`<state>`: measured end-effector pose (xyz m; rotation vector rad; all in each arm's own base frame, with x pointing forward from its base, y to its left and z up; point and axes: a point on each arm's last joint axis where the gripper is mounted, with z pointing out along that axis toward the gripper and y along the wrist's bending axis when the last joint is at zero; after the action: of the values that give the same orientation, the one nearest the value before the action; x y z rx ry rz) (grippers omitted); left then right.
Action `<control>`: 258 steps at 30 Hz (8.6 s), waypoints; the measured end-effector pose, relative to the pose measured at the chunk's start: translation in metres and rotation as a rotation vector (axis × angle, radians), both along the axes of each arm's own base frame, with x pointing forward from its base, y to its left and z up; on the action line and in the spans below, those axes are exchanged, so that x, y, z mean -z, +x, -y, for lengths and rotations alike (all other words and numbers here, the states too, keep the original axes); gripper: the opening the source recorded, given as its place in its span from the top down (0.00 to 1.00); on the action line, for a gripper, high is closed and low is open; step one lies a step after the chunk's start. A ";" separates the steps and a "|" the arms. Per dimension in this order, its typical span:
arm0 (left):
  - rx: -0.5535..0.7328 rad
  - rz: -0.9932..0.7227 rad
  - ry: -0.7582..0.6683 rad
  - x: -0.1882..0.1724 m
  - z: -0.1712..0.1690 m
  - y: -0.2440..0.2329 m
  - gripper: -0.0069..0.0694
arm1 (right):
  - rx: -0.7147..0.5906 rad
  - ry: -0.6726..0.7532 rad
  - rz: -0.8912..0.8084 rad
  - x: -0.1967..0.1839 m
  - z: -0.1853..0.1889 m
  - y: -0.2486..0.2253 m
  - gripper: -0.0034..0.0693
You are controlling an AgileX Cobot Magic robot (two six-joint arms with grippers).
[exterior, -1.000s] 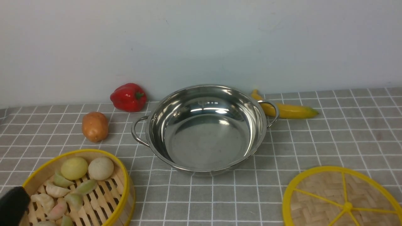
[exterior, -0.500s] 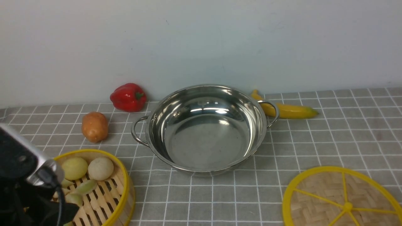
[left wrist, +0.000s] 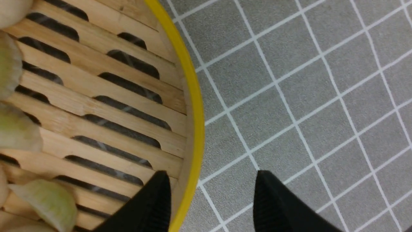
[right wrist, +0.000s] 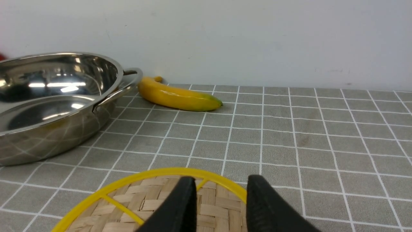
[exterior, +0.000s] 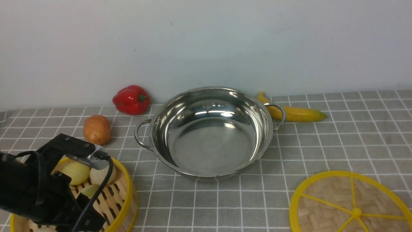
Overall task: Place the steamer in the pot on the grey tablecloth, and put the lid on the steamer.
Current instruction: 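Grasp the rim of the steamer basket holding the buns with the left gripper, then place the bamboo steamer basket with dumplings into the steel pot with the left gripper, then move the gripper down to the bamboo steamer lid and grasp its center knob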
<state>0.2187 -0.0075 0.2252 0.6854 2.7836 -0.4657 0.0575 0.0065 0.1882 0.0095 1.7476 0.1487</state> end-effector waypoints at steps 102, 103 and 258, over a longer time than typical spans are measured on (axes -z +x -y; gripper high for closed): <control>0.902 0.204 0.308 0.032 0.218 0.158 0.85 | 0.000 0.000 0.000 0.000 0.000 0.000 0.62; 0.898 0.207 0.307 0.032 0.219 0.158 0.85 | 0.000 0.000 0.000 0.000 0.000 0.000 0.62; -0.690 1.041 0.043 0.045 -0.014 -0.165 0.59 | -0.545 -0.322 -0.722 -0.134 -0.032 0.073 0.62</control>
<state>0.0533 0.0070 0.1799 -0.0859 1.8335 0.0976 0.1305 0.0382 0.3218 -0.7317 2.4411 0.2822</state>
